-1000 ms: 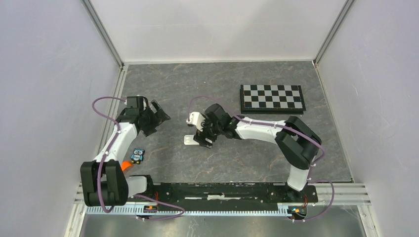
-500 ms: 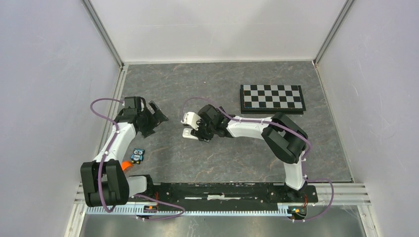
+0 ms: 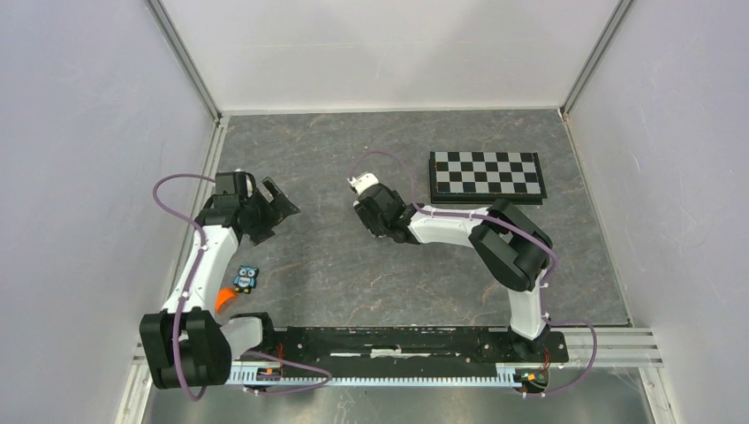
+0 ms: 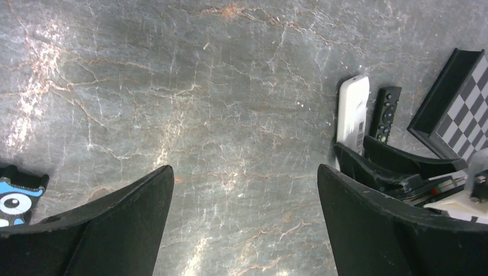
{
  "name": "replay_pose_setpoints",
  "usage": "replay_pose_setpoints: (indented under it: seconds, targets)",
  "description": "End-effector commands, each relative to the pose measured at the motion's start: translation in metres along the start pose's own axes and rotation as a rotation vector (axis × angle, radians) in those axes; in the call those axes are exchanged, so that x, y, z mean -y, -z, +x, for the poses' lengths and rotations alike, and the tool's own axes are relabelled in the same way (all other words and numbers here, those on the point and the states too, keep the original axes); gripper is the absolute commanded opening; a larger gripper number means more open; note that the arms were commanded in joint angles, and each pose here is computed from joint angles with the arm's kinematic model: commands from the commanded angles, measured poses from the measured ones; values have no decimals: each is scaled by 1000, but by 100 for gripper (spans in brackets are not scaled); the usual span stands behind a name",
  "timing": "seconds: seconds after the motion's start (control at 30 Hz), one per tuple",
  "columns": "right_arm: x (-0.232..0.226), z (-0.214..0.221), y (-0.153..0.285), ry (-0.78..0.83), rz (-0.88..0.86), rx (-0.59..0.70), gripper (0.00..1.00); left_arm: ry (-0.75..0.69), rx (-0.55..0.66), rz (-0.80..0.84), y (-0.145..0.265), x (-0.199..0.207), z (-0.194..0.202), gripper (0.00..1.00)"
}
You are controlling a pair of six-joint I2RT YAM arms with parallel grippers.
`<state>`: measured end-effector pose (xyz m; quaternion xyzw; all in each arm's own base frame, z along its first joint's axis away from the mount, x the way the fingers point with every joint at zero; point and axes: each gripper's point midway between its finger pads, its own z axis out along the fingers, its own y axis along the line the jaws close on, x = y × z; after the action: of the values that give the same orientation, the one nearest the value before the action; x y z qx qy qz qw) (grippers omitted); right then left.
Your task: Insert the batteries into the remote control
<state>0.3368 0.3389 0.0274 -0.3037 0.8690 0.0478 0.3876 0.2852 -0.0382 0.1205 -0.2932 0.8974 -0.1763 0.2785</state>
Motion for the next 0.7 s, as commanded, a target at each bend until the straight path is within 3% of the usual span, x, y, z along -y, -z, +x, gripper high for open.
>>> replay_pose_setpoints:
  seconds: [0.0, 0.07, 0.17, 0.27, 0.5, 0.67]
  targets:
    - [13, -1, 9, -169, 92, -33, 32, -33, -3, 39, 21, 9, 1, 100]
    - [10, 5, 12, -188, 74, -35, 38, -19, -15, 46, 27, 10, 7, 100]
    - [12, 6, 17, -181, 73, -35, 61, -1, -30, 79, 38, 15, 14, 100]
    - [13, -7, 28, -160, 53, 9, 75, 1, -31, 145, 50, 28, 17, 100]
    - [25, -45, 91, -182, -11, 151, 84, -36, -20, 180, 79, 39, 17, 100]
    - [80, -35, 160, -258, 131, 264, 87, -143, 122, 229, 116, 53, 0, 100]
